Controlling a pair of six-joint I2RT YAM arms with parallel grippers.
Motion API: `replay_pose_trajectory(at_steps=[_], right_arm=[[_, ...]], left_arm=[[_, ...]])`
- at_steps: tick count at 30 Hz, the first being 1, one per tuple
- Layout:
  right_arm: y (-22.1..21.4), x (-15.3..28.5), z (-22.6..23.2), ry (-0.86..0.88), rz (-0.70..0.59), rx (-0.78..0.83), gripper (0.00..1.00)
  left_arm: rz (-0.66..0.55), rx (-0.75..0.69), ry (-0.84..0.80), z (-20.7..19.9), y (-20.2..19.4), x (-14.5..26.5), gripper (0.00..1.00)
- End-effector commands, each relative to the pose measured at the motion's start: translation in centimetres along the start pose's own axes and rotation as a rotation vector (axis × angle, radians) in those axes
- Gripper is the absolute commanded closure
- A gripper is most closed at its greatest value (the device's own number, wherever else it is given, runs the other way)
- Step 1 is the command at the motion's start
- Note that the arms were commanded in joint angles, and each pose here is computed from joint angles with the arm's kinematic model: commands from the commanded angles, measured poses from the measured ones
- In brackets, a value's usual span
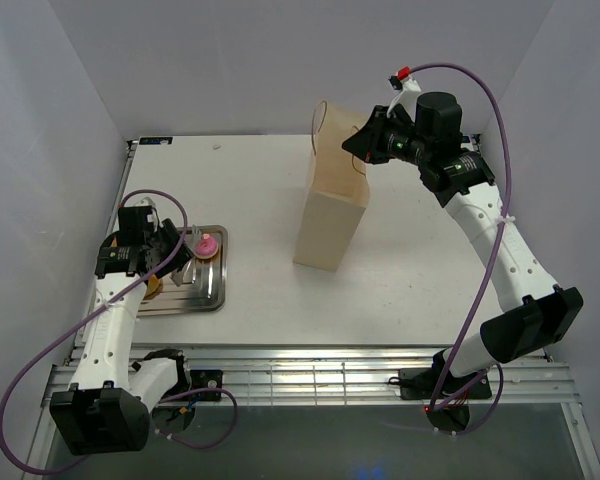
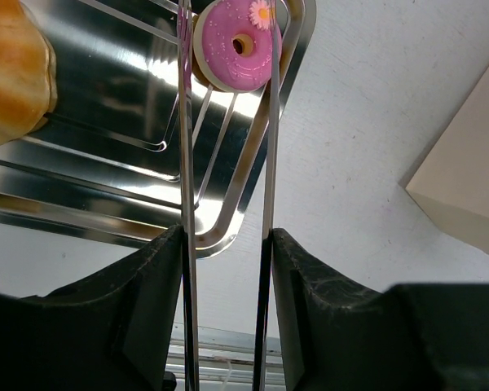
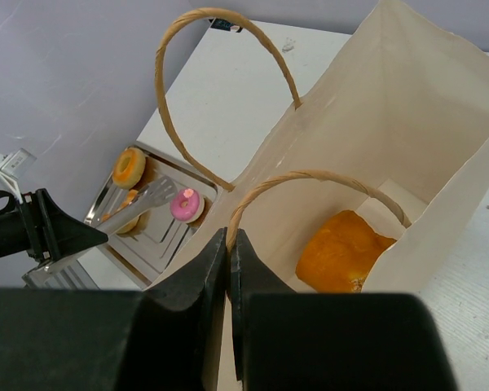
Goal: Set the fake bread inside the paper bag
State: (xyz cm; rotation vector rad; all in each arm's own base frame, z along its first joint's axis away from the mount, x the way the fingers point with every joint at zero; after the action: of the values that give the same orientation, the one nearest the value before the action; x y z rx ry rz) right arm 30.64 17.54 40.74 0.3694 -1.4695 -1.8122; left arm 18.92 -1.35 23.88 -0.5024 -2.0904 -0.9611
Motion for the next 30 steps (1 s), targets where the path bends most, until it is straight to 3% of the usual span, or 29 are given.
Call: replay_pose_trajectory(at_steps=[1, 30], right_arm=[[0.7, 0.6, 0.5, 0.014, -0.051, 0.035, 0.92], [0.6, 0.6, 0.6, 0.023, -0.064, 0.025, 0.92]], left_arm=[[-0.01, -0.013, -0.024, 0.1, -0.1, 0.2, 0.44], [0.075, 0.044, -0.018, 0.5, -1.3, -2.1, 0.4]])
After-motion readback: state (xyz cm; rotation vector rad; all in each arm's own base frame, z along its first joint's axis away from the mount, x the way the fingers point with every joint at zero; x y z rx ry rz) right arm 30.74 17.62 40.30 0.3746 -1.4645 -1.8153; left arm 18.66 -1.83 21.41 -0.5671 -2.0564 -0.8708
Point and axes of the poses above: each gripper's point midway between its finger pads, its own x axis back along the fingers, its own z axis along the line the jaws close on, y = z × x, the point moved 10 cm from there along x, back along the fingers, and after that the axes turned 10 degrees about x, right-handed, at the moved point
